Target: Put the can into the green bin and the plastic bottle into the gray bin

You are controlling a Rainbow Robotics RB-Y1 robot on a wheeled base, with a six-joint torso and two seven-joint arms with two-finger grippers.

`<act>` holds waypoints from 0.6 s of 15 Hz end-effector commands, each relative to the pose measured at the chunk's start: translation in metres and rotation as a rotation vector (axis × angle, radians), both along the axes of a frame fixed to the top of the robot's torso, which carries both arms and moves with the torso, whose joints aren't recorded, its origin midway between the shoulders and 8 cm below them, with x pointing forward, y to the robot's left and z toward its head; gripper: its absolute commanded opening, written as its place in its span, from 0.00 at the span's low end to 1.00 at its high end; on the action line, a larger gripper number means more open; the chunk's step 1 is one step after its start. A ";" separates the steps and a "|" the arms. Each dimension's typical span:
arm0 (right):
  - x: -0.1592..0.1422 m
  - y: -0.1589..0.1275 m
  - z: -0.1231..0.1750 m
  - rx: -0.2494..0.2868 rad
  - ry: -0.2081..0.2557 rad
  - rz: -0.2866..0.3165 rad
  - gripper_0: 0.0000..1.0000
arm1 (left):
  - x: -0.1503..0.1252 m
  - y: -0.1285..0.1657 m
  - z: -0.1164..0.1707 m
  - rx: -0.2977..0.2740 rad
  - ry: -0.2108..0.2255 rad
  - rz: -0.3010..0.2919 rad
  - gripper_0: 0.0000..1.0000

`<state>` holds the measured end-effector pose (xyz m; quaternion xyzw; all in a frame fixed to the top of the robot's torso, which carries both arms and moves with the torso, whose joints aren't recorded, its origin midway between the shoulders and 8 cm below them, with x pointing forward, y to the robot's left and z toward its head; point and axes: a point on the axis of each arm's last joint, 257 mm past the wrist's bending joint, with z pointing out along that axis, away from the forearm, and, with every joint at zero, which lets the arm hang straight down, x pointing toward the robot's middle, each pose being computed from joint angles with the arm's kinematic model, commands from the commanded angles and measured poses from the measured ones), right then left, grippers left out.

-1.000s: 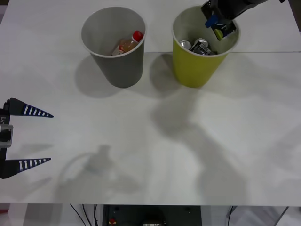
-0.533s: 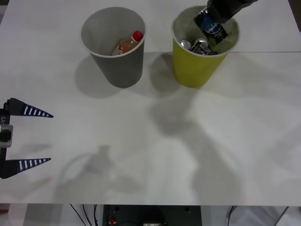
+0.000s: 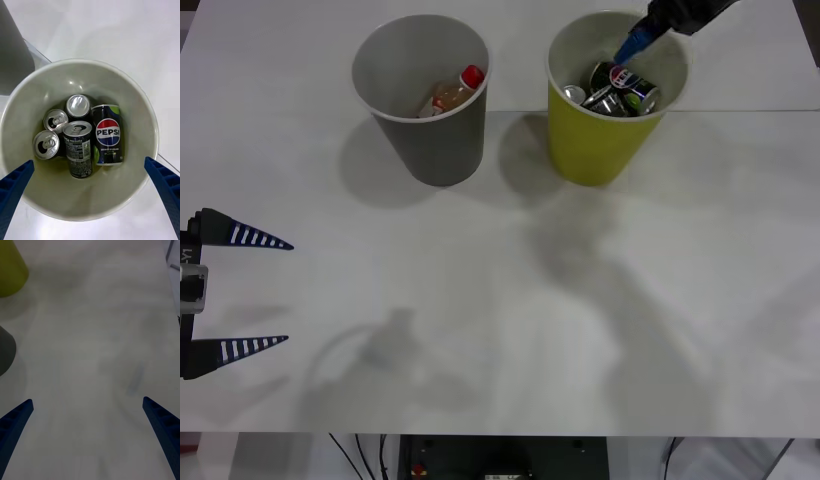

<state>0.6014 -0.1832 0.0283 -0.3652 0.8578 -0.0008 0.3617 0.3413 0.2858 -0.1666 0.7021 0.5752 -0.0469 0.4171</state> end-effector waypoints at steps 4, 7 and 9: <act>-0.048 -0.019 0.034 0.121 -0.089 0.132 1.00 | 0.000 0.000 0.000 0.000 0.000 0.000 1.00; -0.078 -0.033 0.022 0.103 -0.125 0.219 1.00 | 0.000 0.000 0.000 0.000 0.000 0.000 1.00; -0.095 -0.040 0.014 0.087 -0.141 0.271 1.00 | 0.000 0.000 0.000 0.000 0.000 0.000 1.00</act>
